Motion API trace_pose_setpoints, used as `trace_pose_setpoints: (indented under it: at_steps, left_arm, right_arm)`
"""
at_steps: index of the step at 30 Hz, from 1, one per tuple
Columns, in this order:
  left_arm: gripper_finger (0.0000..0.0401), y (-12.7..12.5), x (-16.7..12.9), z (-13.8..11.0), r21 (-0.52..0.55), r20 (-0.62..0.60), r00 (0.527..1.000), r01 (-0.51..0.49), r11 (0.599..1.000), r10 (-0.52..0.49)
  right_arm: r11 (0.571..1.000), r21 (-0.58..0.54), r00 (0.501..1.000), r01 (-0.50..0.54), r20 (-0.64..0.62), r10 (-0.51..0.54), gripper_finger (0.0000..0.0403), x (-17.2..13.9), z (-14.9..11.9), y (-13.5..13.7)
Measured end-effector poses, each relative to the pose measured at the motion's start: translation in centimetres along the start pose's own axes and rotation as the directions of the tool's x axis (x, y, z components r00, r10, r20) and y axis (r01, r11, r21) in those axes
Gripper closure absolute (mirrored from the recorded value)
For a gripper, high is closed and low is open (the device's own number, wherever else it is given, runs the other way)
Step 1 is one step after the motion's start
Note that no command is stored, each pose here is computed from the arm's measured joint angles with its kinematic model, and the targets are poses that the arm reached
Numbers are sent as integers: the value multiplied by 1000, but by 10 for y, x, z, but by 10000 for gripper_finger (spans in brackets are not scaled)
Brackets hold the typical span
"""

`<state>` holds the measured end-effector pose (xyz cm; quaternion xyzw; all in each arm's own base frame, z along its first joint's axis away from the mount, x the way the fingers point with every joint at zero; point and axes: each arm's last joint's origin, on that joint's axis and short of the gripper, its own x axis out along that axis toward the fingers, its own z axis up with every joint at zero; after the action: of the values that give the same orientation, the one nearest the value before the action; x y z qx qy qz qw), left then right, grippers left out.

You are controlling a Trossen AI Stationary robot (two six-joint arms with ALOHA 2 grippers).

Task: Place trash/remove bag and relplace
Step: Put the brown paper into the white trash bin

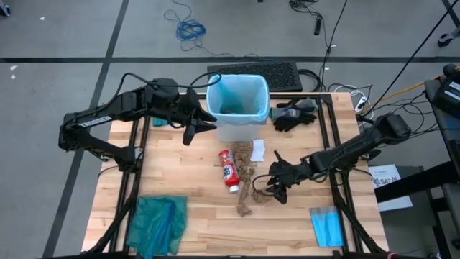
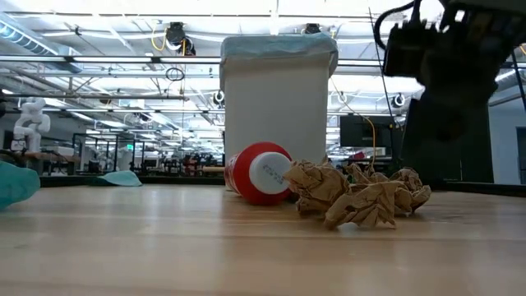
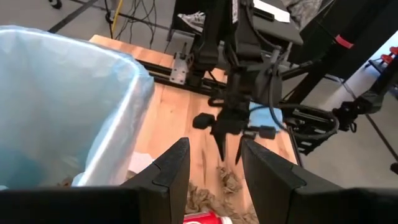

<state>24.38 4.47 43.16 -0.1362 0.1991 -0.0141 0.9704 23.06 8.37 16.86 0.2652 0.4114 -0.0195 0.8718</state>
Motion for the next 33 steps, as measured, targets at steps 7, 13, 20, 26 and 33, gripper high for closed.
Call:
trace_pose_setpoints:
  at_steps: [7,13,20,26,33]
  left_arm:
    - [260,-1,2,0,2,-1,1000,-14,1000,14]
    - [260,0,2,-1,1,-4,1000,-20,1000,20]
    - [260,0,2,-5,-8,-43,999,-28,1000,27]
    - [260,1,2,-6,-11,-52,998,-30,1000,29]
    - [260,1,2,-5,-8,-48,998,-44,999,43]
  right_arm:
    - [1000,-17,1000,4,-26,-5,266,34,-7,-3]
    - [995,95,996,16,-87,-8,292,52,-15,-8]
    - [986,142,996,-91,13,90,393,38,0,6]
    - [985,83,970,-153,205,133,401,-9,34,30]
    - [997,-64,901,35,435,-3,402,-98,92,44]
